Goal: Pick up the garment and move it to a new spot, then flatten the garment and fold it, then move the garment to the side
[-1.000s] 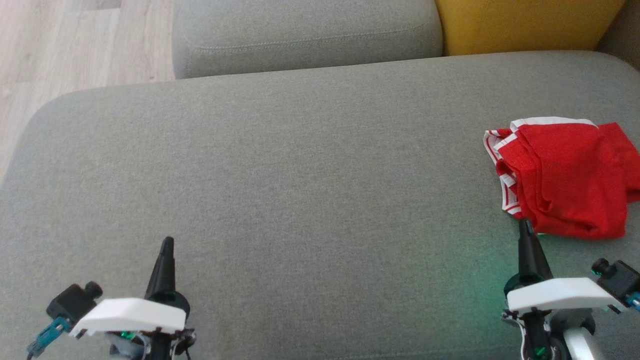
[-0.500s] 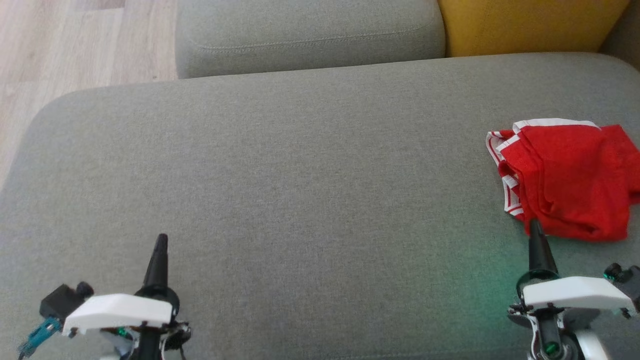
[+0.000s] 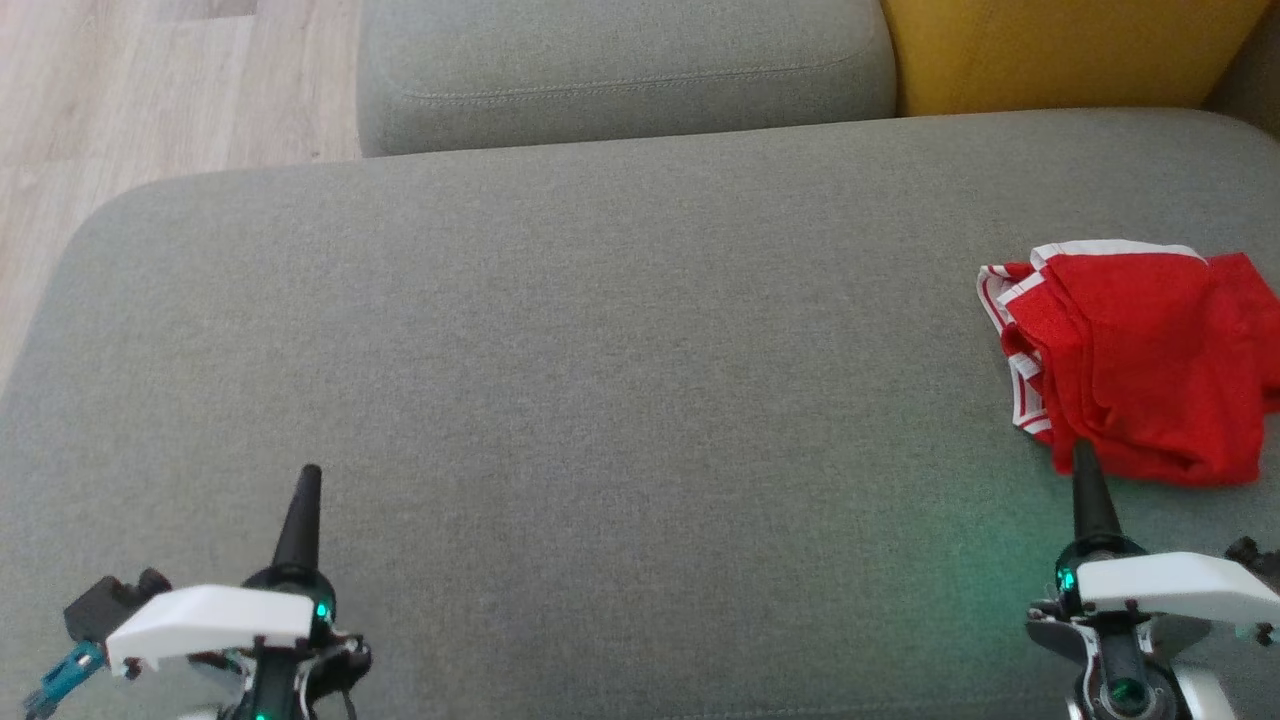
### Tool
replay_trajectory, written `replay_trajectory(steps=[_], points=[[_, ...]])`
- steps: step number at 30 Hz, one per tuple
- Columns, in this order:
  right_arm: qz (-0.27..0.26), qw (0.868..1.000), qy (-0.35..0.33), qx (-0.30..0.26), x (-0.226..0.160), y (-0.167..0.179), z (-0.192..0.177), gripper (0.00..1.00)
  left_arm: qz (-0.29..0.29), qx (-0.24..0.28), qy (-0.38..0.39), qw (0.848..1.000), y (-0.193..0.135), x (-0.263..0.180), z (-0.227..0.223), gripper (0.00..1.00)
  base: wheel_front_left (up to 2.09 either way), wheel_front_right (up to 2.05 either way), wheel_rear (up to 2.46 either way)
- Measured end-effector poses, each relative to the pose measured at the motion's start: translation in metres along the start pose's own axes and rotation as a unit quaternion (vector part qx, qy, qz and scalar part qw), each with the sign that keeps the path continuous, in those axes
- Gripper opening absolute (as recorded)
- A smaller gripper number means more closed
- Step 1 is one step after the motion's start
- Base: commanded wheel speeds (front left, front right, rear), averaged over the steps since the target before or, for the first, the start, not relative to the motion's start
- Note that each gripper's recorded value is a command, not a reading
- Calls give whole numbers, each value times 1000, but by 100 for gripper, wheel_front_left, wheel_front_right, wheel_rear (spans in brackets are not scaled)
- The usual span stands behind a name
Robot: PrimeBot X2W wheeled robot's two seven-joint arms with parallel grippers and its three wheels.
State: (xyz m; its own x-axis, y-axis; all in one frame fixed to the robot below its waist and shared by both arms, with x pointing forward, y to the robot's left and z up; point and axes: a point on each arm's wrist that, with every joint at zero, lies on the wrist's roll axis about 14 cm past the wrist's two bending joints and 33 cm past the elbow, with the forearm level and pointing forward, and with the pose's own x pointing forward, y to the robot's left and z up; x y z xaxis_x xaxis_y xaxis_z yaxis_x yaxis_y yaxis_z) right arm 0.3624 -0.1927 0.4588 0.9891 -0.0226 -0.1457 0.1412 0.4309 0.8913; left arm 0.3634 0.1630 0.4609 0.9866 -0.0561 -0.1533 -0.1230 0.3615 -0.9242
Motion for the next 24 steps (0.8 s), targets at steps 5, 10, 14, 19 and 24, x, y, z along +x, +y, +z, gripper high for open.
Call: replay_trajectory(steps=[5, 10, 14, 19, 24], points=[[-1, 1000, -3, 31, 1, 0, 3, 0, -4, -24, -6, 1000, -2, 2, 6, 0, 0, 0, 0], [0, 998, -2, 61, 1, 0, 4, 0, -2, -49, -3, 999, 0, 2, 6, 0, 0, 0, 0], [1, 997, -2, 80, 2, 1, 4, 0, -1, -64, -3, 998, 1, 1, 7, 0, 0, 0, 0], [2, 994, -5, 109, 2, 1, 7, 0, -2, -88, -10, 996, 1, 3, 14, 0, 0, 0, 0], [5, 990, -5, 139, 3, 2, 9, 0, -12, -112, -11, 994, -3, 4, 16, 0, 0, 0, 0]])
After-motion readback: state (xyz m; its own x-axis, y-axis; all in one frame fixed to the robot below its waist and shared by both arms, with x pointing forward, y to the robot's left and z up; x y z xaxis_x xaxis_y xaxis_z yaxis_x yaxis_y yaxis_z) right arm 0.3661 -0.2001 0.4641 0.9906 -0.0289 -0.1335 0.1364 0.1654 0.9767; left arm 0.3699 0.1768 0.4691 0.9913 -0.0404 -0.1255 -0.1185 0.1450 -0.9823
